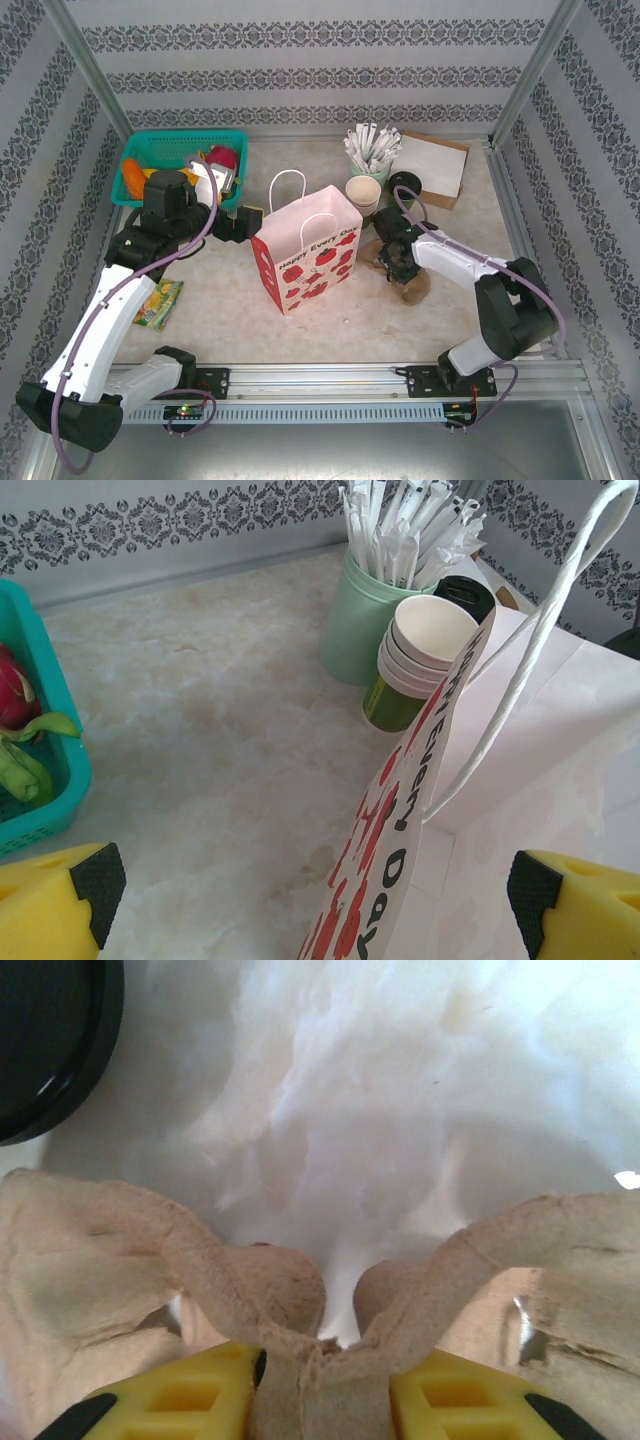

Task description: Pack the takeout coffee

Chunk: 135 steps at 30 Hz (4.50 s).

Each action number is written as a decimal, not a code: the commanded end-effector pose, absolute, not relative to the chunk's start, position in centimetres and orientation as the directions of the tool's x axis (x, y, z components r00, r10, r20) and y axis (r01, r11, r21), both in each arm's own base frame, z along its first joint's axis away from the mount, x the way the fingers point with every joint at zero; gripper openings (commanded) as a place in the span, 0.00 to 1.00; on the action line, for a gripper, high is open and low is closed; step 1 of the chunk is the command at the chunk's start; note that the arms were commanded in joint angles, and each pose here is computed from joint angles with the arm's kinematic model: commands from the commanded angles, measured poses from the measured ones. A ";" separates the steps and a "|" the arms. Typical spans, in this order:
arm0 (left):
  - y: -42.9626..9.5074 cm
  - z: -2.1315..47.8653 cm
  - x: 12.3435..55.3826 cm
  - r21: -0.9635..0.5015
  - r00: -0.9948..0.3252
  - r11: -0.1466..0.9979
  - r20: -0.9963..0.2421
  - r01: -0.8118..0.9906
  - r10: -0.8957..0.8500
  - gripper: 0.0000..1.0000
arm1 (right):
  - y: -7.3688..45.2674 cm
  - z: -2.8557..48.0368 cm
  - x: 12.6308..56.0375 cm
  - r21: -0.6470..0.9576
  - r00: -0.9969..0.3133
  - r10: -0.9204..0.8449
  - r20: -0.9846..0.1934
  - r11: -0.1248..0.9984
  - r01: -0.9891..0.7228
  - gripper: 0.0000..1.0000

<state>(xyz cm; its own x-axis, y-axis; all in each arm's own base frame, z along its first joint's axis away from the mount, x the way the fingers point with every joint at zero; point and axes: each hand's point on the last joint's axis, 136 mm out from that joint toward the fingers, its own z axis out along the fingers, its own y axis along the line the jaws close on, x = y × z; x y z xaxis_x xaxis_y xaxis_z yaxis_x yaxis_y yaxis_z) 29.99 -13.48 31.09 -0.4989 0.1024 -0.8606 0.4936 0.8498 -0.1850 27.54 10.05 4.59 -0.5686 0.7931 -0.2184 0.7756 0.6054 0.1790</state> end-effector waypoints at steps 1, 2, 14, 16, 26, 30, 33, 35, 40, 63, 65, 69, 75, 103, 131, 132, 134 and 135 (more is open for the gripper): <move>-13.1 31.5 30.6 -0.183 -0.474 0.861 -0.877 0.475 0.075 1.00 | 8.3 5.0 26.3 0.122 -0.602 0.745 -0.287 0.652 0.749 0.29; -13.0 31.5 30.6 -0.183 -0.471 0.863 -0.879 0.472 0.071 1.00 | 8.1 5.5 26.4 0.121 -0.618 0.726 -0.303 0.672 0.731 0.27; -12.5 31.7 31.4 -0.234 -0.492 0.853 -0.870 0.467 0.031 1.00 | 5.9 10.5 26.6 0.109 -0.689 0.569 -0.450 0.800 0.590 0.25; -12.5 32.1 31.5 -0.241 -0.485 0.849 -0.874 0.469 0.020 1.00 | 5.5 11.9 26.8 0.122 -0.684 0.553 -0.476 0.812 0.571 0.25; -16.3 35.2 31.7 -0.400 -0.557 0.709 -0.830 0.581 -0.012 1.00 | 6.7 24.7 29.3 0.331 -0.676 0.419 -0.606 0.906 0.265 0.24; -17.6 35.4 32.1 -0.410 -0.577 0.682 -0.817 0.605 0.020 0.99 | 9.7 29.9 30.3 0.435 -0.705 0.350 -0.617 0.898 0.064 0.23; -19.2 35.3 31.5 -0.418 -0.580 0.622 -0.812 0.662 0.071 0.97 | 11.6 32.9 30.7 0.474 -0.730 0.298 -0.615 0.880 -0.040 0.24; -20.3 35.0 30.8 -0.412 -0.576 0.580 -0.808 0.703 0.124 0.96 | 13.1 34.6 30.9 0.515 -0.746 0.276 -0.606 0.851 -0.105 0.24; -21.0 34.3 31.4 -0.351 -0.550 0.587 -0.811 0.730 0.199 0.92 | 17.0 37.4 30.6 0.644 -0.809 0.230 -0.542 0.732 -0.223 0.25; -21.8 33.1 33.8 -0.405 -0.610 0.594 -0.769 0.694 0.188 0.17 | 29.4 39.6 30.2 0.858 -0.932 -0.008 -0.361 0.388 -0.336 0.26; -21.8 32.9 33.7 -0.405 -0.613 0.599 -0.767 0.691 0.188 0.14 | 30.0 39.2 29.9 0.870 -0.942 -0.030 -0.336 0.374 -0.322 0.27; -21.5 32.8 33.9 -0.397 -0.616 0.617 -0.766 0.679 0.184 0.11 | 30.4 37.8 29.4 0.883 -0.958 -0.056 -0.282 0.374 -0.282 0.27; -21.3 32.8 34.0 -0.390 -0.613 0.628 -0.769 0.673 0.180 0.01 | 30.4 36.0 29.3 0.888 -0.971 -0.065 -0.231 0.394 -0.238 0.27; -20.6 33.5 35.5 -0.396 -0.621 0.695 -0.778 0.601 0.094 0.00 | 28.7 25.6 29.1 0.564 -0.970 -0.125 -0.210 0.795 -0.224 0.22; -19.2 34.1 38.9 -0.503 -0.666 0.775 -0.732 0.382 -0.147 0.00 | 29.7 21.4 26.2 0.326 -0.905 -0.388 -0.177 0.844 -0.425 0.25; -19.1 34.0 39.1 -0.505 -0.666 0.777 -0.730 0.375 -0.152 0.00 | 29.8 21.2 26.1 0.327 -0.904 -0.394 -0.167 0.842 -0.428 0.25; -19.1 34.0 39.3 -0.508 -0.666 0.780 -0.728 0.365 -0.163 0.00 | 30.0 20.8 26.0 0.333 -0.904 -0.399 -0.150 0.841 -0.426 0.25; -19.1 34.1 39.4 -0.511 -0.665 0.779 -0.728 0.364 -0.167 0.00 | 30.1 20.6 26.0 0.334 -0.906 -0.399 -0.141 0.842 -0.423 0.25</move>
<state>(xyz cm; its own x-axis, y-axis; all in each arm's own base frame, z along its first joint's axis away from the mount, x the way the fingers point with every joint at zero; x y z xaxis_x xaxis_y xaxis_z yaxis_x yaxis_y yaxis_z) 38.38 -18.87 32.75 -0.7054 -0.1232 -0.6980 0.3610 0.7850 -0.5034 27.27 30.17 21.21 -0.9105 -0.3577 -0.2075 -0.4095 0.8496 0.3325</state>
